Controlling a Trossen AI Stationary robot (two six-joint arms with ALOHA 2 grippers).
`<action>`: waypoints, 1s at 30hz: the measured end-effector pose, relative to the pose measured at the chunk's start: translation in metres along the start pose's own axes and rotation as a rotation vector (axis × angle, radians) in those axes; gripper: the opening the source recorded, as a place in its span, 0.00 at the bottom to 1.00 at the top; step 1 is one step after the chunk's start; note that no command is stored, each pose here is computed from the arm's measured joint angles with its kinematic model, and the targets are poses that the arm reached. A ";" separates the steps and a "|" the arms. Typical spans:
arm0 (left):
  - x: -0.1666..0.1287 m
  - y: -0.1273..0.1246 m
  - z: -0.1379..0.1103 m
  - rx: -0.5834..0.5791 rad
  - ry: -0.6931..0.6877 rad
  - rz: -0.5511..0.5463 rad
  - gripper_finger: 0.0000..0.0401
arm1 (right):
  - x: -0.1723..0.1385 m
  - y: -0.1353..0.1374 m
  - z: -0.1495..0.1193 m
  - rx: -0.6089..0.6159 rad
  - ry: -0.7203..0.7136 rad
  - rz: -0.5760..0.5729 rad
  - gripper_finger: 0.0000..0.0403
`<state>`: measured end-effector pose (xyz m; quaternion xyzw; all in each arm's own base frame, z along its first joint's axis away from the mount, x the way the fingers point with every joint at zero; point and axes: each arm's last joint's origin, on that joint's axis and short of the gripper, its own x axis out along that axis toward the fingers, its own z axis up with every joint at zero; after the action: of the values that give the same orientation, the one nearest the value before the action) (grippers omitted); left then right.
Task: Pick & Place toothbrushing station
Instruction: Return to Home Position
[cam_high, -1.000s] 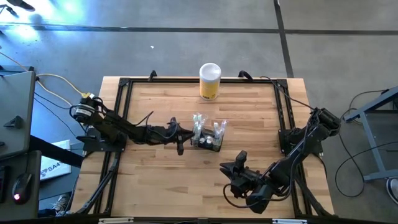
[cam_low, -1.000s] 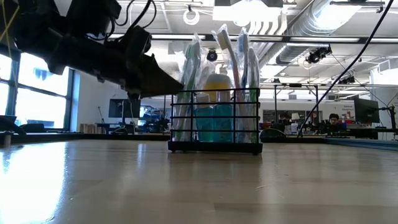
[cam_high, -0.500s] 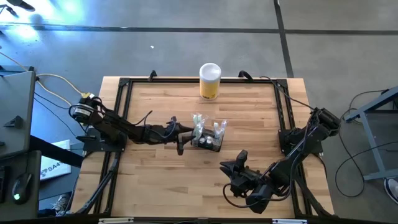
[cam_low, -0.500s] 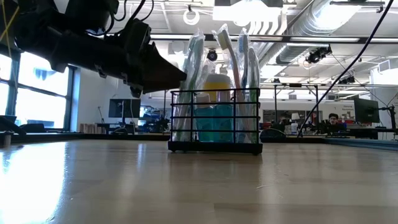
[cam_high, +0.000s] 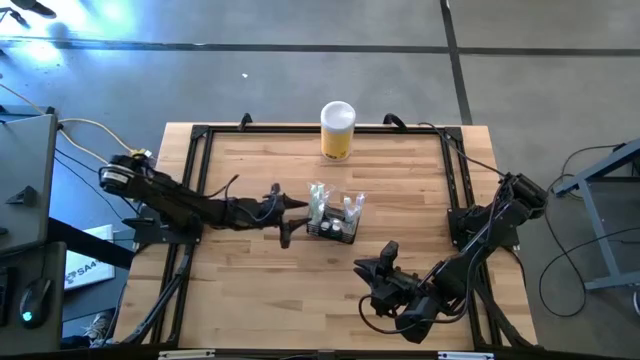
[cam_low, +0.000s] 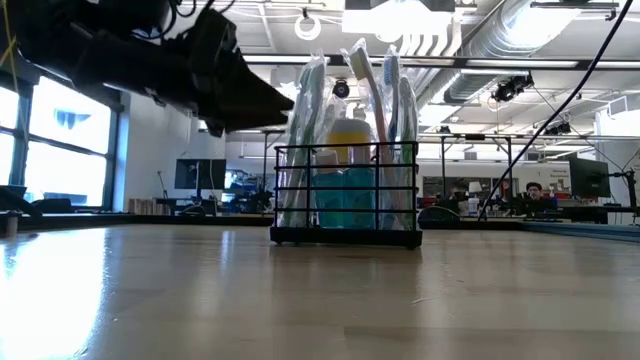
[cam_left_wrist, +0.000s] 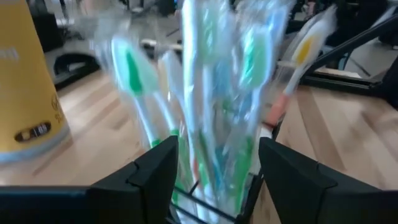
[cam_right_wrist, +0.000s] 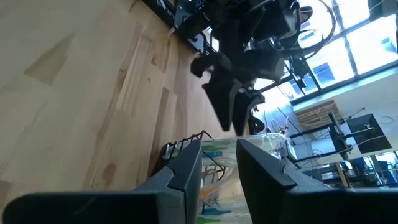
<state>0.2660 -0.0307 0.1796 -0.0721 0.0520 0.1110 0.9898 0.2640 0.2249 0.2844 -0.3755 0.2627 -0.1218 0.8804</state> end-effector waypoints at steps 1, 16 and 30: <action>-0.002 -0.001 0.003 0.014 -0.007 -0.005 0.54 | 0.000 0.000 0.000 0.000 0.000 0.000 0.23; -0.075 0.008 0.061 0.205 -0.018 0.099 0.46 | -0.032 -0.035 -0.036 -0.027 0.165 0.091 0.20; -0.151 0.043 0.077 0.164 -0.006 0.163 0.03 | -0.070 -0.108 -0.131 0.405 0.096 0.115 0.01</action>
<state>0.1162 -0.0096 0.2673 0.0138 0.0638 0.1866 0.9803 0.1310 0.1012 0.3133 -0.1692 0.2955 -0.1395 0.9298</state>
